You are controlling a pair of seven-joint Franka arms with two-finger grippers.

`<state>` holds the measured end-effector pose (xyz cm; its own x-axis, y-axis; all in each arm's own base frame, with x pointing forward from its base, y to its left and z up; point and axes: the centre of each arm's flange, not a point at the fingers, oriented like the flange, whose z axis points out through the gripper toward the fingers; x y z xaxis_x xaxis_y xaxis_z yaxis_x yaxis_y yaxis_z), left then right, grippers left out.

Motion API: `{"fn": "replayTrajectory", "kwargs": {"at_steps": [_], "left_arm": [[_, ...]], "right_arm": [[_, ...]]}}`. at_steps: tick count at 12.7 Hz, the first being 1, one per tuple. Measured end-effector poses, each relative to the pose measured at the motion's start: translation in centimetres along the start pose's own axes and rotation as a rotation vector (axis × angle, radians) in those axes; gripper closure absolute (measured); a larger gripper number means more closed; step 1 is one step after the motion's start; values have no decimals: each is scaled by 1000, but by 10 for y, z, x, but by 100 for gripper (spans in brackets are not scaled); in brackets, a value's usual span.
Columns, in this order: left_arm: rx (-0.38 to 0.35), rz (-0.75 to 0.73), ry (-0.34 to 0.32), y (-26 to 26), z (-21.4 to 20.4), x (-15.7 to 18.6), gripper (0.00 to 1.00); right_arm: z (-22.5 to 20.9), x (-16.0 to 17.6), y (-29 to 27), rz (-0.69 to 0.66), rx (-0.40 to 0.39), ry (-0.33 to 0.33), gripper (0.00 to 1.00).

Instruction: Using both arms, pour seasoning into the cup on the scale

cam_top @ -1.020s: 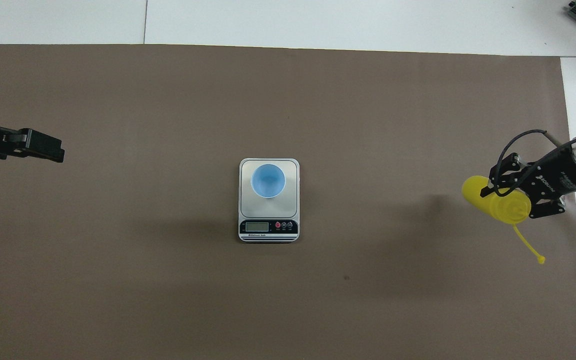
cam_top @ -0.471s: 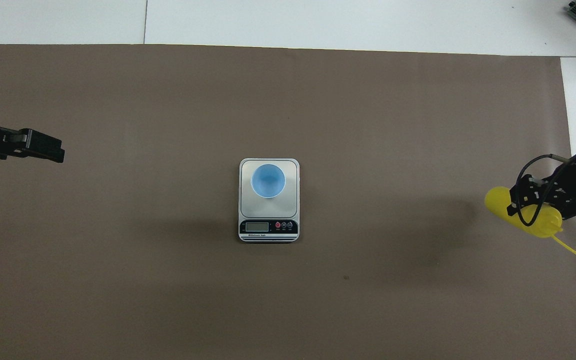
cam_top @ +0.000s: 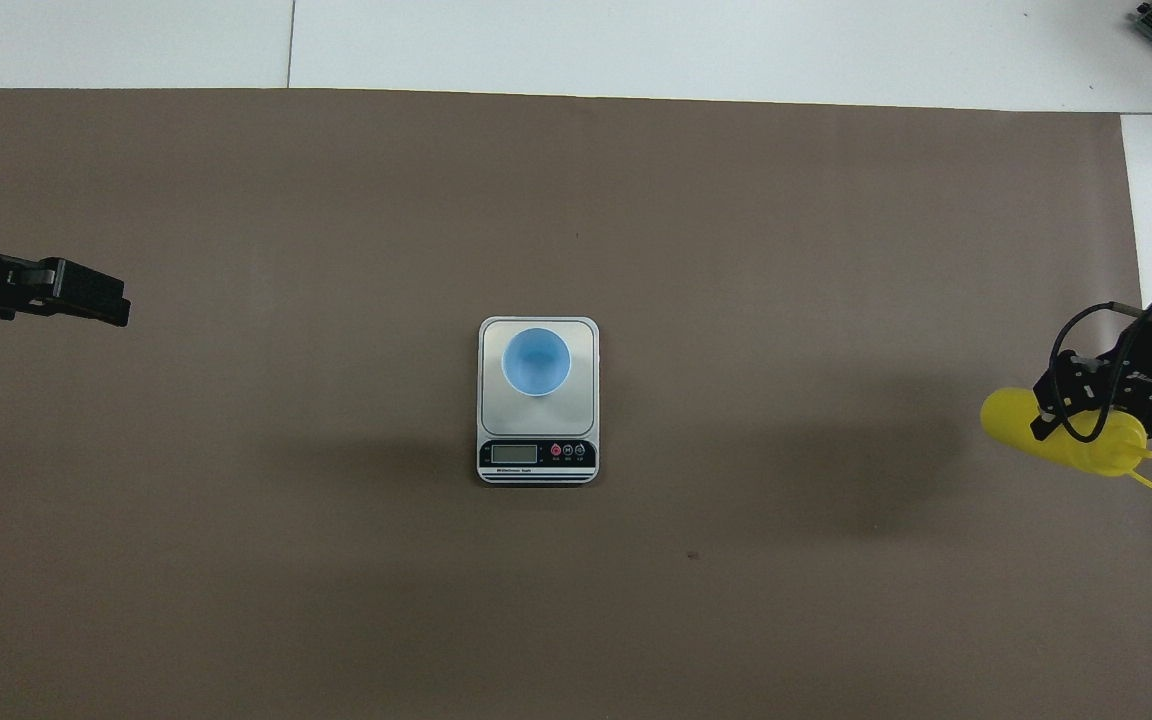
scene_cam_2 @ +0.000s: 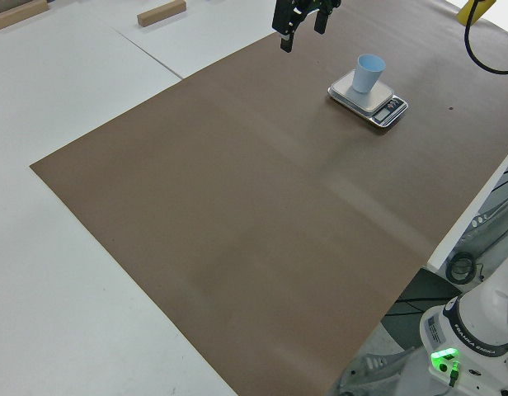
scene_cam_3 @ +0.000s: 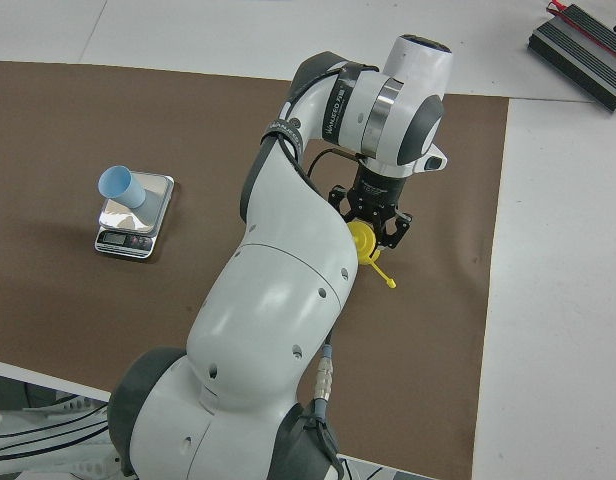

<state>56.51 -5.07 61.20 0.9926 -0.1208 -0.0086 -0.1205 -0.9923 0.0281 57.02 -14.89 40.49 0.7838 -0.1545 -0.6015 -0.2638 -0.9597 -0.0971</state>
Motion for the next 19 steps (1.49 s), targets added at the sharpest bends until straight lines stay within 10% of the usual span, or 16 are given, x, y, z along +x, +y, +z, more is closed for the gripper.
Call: {"fn": "replayTrajectory", "kwargs": {"at_steps": [19], "left_arm": [[0, 0, -1, 0, 1, 0, 0]], "right_arm": [[33, 39, -51, -100, -147, -128, 48]]}}
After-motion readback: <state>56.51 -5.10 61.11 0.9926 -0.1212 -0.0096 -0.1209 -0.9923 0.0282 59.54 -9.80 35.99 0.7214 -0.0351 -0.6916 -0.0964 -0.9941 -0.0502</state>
